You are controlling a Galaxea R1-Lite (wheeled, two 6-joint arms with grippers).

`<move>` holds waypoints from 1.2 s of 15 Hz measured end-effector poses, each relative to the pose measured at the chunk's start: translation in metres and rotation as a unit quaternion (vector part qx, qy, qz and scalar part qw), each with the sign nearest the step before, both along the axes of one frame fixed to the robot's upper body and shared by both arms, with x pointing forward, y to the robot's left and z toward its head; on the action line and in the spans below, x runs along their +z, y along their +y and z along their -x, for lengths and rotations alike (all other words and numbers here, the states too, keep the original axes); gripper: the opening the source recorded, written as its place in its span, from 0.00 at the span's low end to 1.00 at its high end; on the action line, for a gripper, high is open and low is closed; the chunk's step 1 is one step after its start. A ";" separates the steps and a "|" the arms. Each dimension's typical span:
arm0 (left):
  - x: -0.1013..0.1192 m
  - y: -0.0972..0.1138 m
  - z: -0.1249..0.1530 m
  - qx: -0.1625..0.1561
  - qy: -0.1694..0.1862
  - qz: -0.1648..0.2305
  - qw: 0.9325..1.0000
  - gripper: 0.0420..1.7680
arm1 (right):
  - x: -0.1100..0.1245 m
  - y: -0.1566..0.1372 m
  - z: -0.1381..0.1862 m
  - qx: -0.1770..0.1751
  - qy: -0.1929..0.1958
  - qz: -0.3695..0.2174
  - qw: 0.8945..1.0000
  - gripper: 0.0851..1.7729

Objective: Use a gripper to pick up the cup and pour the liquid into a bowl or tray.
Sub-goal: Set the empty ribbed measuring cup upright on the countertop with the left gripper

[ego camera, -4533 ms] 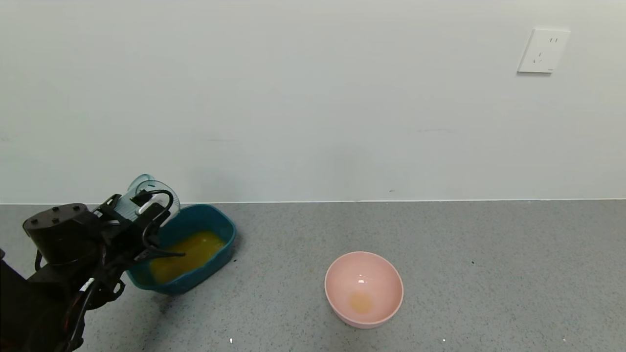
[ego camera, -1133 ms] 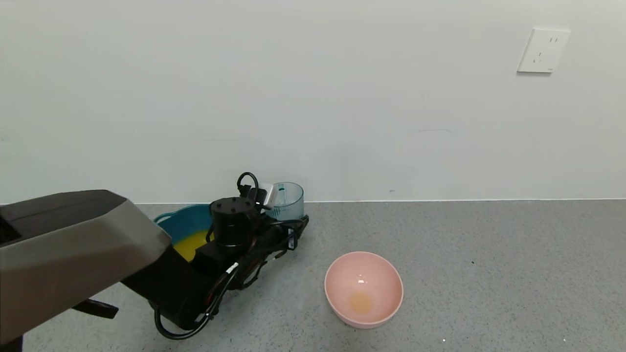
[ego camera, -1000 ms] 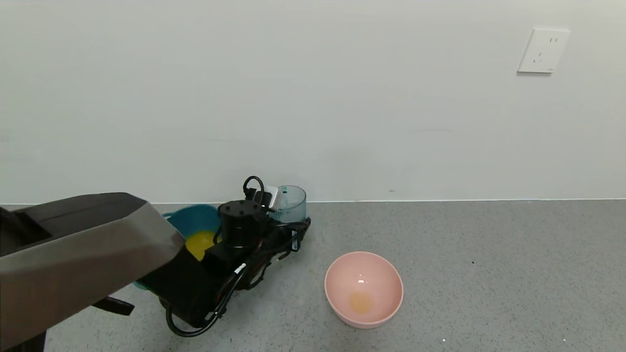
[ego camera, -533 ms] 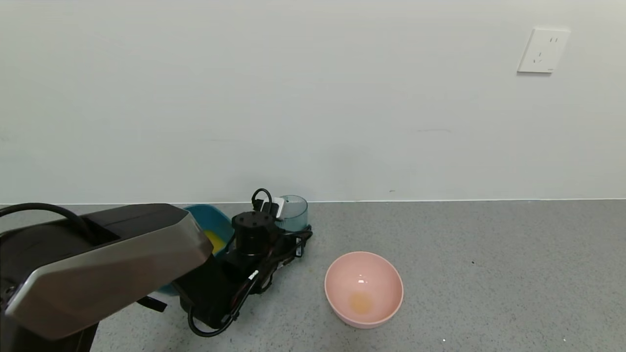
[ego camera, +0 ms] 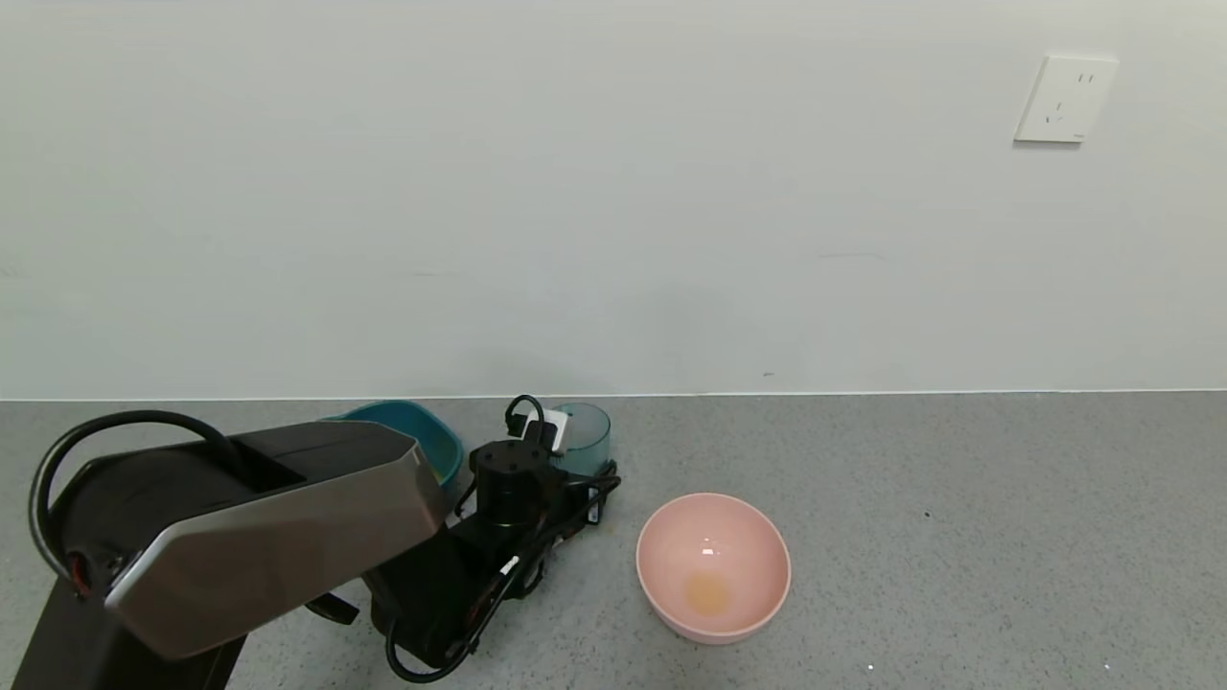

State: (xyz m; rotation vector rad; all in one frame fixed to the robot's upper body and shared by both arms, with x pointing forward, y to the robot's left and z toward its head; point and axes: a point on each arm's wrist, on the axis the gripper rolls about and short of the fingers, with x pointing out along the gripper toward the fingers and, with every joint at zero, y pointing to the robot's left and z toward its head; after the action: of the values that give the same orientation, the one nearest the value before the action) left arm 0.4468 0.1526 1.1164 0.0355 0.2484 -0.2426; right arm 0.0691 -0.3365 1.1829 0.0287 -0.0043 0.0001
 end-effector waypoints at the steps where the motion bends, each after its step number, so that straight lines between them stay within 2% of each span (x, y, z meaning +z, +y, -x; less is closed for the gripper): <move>1: -0.002 0.000 0.000 -0.001 0.002 -0.001 1.000 0.72 | 0.000 0.000 0.000 0.000 0.000 0.000 1.000 0.96; 8: -0.006 0.000 0.001 0.000 0.007 -0.004 1.000 0.72 | 0.000 0.000 0.000 0.000 0.000 0.000 1.000 0.96; 12: -0.008 -0.001 0.002 -0.001 0.010 -0.006 1.000 0.83 | 0.000 0.000 0.000 0.000 0.000 0.000 1.000 0.96; 18: -0.006 0.000 0.003 0.000 0.011 -0.005 1.000 0.91 | 0.000 0.000 0.000 0.000 0.000 0.000 1.000 0.96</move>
State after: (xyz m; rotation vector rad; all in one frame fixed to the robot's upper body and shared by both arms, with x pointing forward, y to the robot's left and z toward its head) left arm 0.4439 0.1522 1.1103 0.0439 0.2707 -0.2423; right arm 0.0691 -0.3365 1.1829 0.0287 -0.0038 0.0001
